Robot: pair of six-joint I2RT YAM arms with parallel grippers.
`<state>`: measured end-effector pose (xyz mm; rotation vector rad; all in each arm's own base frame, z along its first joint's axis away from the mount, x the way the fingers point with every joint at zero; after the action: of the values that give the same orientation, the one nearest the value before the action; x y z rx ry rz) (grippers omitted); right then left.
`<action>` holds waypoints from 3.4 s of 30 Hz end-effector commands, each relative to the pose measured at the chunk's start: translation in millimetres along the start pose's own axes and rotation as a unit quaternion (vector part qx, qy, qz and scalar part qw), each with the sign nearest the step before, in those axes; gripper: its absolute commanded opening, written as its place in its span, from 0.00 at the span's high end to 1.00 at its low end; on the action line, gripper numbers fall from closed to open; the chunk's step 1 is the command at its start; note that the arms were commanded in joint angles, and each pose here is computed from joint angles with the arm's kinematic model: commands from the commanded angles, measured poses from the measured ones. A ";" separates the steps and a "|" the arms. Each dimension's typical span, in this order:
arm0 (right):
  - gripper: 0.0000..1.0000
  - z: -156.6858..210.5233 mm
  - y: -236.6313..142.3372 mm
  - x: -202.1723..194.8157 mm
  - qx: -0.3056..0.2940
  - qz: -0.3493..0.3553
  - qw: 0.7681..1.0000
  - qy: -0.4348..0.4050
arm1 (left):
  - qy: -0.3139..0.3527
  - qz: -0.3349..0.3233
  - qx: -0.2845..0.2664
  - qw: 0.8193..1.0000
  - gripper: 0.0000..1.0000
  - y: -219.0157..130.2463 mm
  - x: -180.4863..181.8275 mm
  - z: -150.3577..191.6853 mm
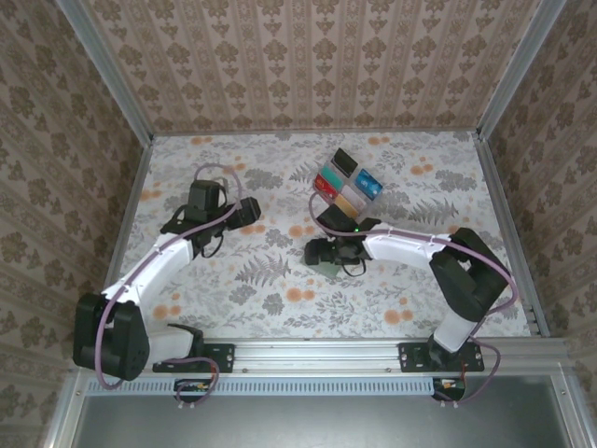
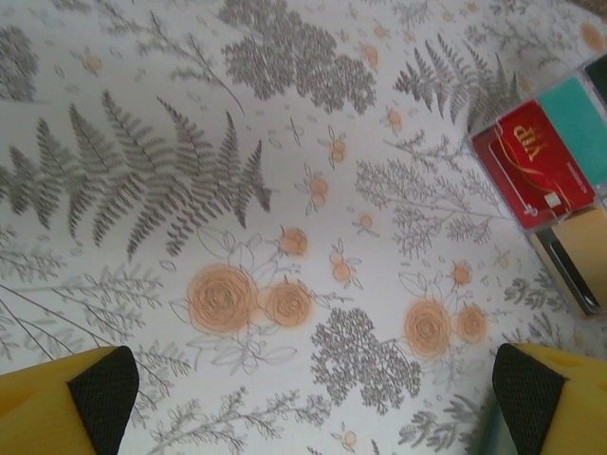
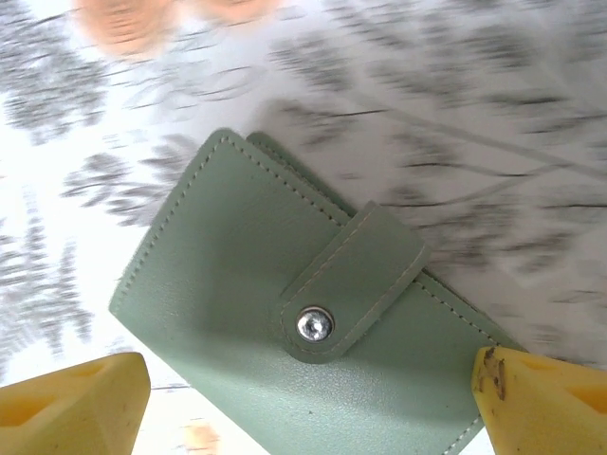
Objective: Take the credit cards out of the card holder
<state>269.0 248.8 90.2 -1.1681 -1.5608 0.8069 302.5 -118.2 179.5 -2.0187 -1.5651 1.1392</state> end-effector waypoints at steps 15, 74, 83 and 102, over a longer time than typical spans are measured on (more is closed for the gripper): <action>0.16 -14.1 7.9 -3.3 0.045 -0.019 0.999 0.004 | -0.090 0.074 0.168 0.979 0.13 19.5 -62.4 111.7; 0.65 16.1 28.2 9.4 0.105 -0.098 0.988 0.058 | -0.120 0.253 0.258 0.925 0.58 52.5 -93.2 137.0; 0.63 13.0 27.7 10.8 0.108 -0.122 0.984 0.075 | -0.122 0.297 0.253 0.913 0.67 48.6 -102.7 133.4; 0.40 7.4 -1.1 12.8 0.073 -0.030 0.997 0.004 | -0.095 0.254 0.245 0.931 0.93 47.4 -95.9 132.3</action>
<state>264.2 262.6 90.2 -0.9913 -1.4978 0.8072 220.4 -241.8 86.8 -1.9655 -0.7323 1.7988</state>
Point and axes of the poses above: each hand's point on the last joint's axis, 136 mm out from that joint toward the fingers, its own y axis out along the fingers, its own x axis along the line the jaws close on, z = x × y, the point moved 5 cm from there along -y, back along the fingers, and after that the axes turned 3 degrees about y, right-handed, at the moved point
